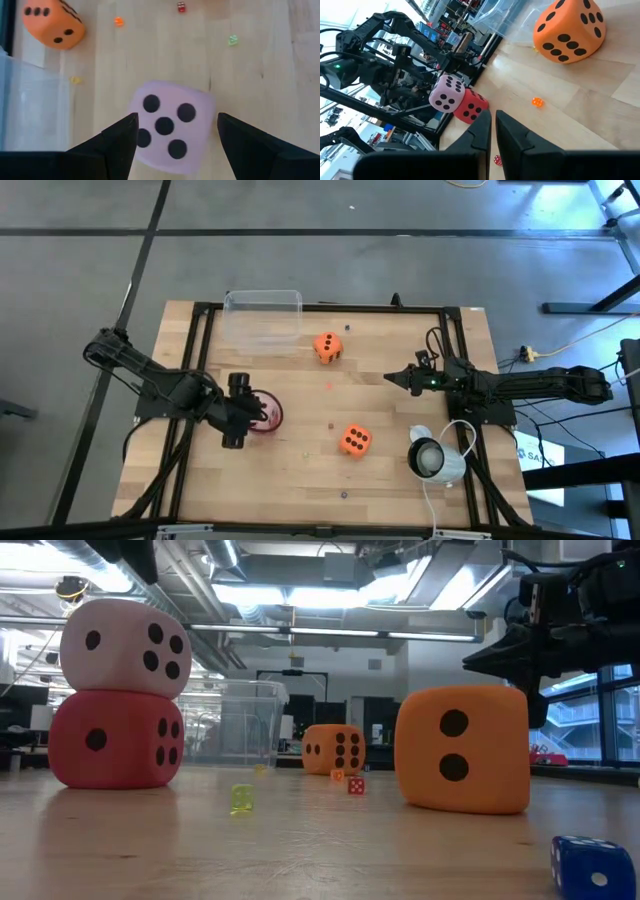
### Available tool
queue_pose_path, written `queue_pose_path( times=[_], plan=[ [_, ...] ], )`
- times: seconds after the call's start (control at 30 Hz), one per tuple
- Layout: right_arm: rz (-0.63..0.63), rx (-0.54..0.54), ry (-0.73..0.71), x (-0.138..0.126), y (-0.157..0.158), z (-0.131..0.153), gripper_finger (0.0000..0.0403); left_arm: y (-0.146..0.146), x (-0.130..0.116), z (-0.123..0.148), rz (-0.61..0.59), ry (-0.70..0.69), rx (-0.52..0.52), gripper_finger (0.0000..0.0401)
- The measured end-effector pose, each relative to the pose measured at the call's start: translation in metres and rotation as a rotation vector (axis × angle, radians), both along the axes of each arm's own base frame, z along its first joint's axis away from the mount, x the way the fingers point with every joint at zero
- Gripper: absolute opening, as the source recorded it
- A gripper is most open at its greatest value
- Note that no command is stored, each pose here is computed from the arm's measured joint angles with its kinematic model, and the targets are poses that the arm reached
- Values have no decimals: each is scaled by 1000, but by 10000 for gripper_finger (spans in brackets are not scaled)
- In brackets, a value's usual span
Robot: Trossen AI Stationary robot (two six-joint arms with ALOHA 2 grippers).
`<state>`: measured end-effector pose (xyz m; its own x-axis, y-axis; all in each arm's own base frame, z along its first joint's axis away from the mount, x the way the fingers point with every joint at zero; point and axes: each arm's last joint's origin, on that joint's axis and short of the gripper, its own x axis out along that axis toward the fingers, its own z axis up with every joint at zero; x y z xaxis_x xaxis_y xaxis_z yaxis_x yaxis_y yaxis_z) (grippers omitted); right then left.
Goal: Pick & Place Dice
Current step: Put the large pink die into the transparent bin
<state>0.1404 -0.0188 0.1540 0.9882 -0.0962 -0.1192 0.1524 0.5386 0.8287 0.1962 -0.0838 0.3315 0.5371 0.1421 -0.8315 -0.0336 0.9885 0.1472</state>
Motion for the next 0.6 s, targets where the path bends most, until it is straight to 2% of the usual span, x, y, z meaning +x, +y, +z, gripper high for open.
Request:
queue_pose_path(
  times=[0.17, 0.33, 0.47, 0.6],
  plan=[
    [0, -2, 0, 0, 0, 0, 27, -4, 0, 0, -18, -11, 17, 265],
    [-2, -5, 0, 0, 0, 0, 27, -13, 6, -10, -61, 52, 13, 265],
    [4, -61, 6, 0, 0, 0, 27, -20, 14, -20, -102, 101, 63, 265],
    [13, -138, 15, 0, 0, 0, 27, -22, 20, -26, -89, 113, 113, 265]
  ],
)
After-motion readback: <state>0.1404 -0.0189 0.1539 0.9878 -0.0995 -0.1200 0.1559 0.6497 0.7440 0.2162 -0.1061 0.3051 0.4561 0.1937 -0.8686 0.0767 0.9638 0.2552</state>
